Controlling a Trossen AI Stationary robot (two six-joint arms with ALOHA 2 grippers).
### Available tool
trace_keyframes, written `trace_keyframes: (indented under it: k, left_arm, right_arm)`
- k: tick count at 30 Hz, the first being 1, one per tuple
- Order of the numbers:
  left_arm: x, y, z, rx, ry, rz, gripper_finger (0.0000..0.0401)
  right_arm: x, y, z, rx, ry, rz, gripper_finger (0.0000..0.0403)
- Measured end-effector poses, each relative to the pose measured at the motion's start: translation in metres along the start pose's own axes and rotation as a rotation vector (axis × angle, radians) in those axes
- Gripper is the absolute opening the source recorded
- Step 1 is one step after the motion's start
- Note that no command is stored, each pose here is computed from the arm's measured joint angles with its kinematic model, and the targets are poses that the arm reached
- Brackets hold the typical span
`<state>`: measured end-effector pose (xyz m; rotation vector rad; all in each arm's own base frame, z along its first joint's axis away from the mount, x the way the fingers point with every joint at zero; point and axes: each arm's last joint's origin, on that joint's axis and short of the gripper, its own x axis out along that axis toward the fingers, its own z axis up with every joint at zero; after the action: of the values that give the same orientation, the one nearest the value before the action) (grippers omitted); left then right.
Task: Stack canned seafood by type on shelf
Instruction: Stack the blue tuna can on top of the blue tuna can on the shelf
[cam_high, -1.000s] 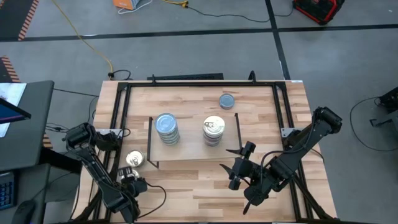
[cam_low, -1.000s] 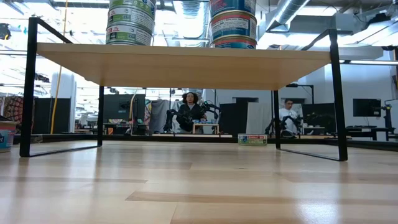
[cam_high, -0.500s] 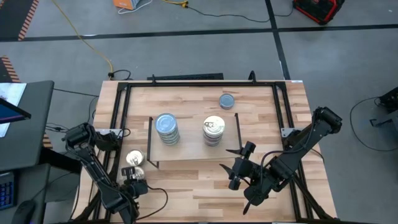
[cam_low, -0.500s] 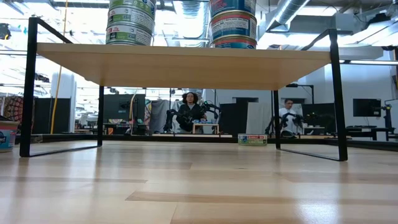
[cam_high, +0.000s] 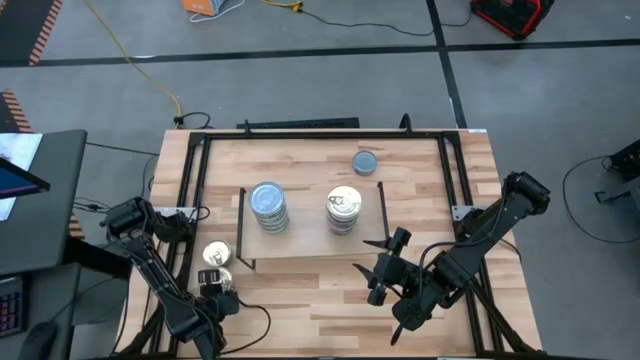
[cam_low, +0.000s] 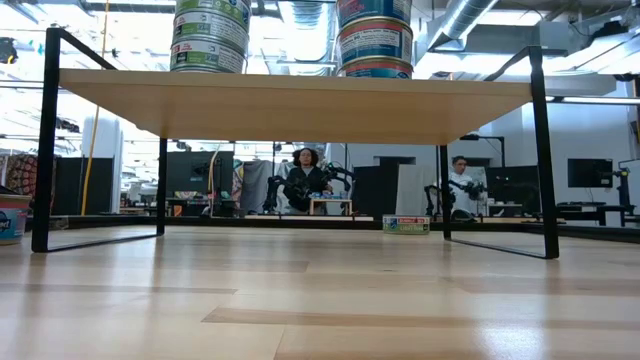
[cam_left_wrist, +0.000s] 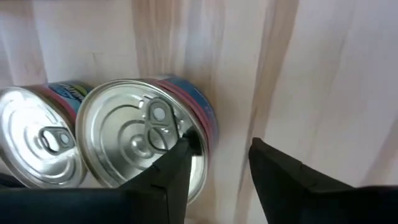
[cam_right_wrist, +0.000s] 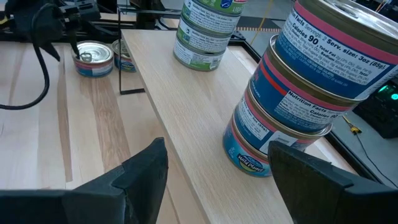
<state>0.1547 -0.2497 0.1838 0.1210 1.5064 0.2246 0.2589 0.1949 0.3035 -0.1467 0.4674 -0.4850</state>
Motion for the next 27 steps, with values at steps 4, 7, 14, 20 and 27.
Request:
trace_keyframes:
  k: [4,7,14,20,27]
  left_arm:
    - [0.0003,0.0022,0.0001,0.06,-0.014,0.031,0.013]
    - [0.0002,0.0043,0.0,0.062,-0.03,0.062,0.0083]
    - [0.0002,0.0039,-0.0001,0.049,-0.022,0.054,0.0007]
    - [0.0003,0.0032,-0.0005,0.036,-0.006,0.04,0.0003]
    - [0.0004,0.0018,0.0006,0.047,-0.02,0.028,0.0056]
  right_arm:
    - [0.0,0.0001,0.0002,0.002,-0.001,0.001,0.0301]
    - [0.0,0.0001,0.0001,0.002,-0.001,0.001,0.0301]
    - [0.0,0.0001,0.0002,0.002,-0.001,0.001,0.0301]
    - [0.0,0.0002,0.0003,0.004,-0.002,0.001,0.0301]
    - [-0.0001,0.0002,0.0004,0.005,-0.002,0.002,0.0301]
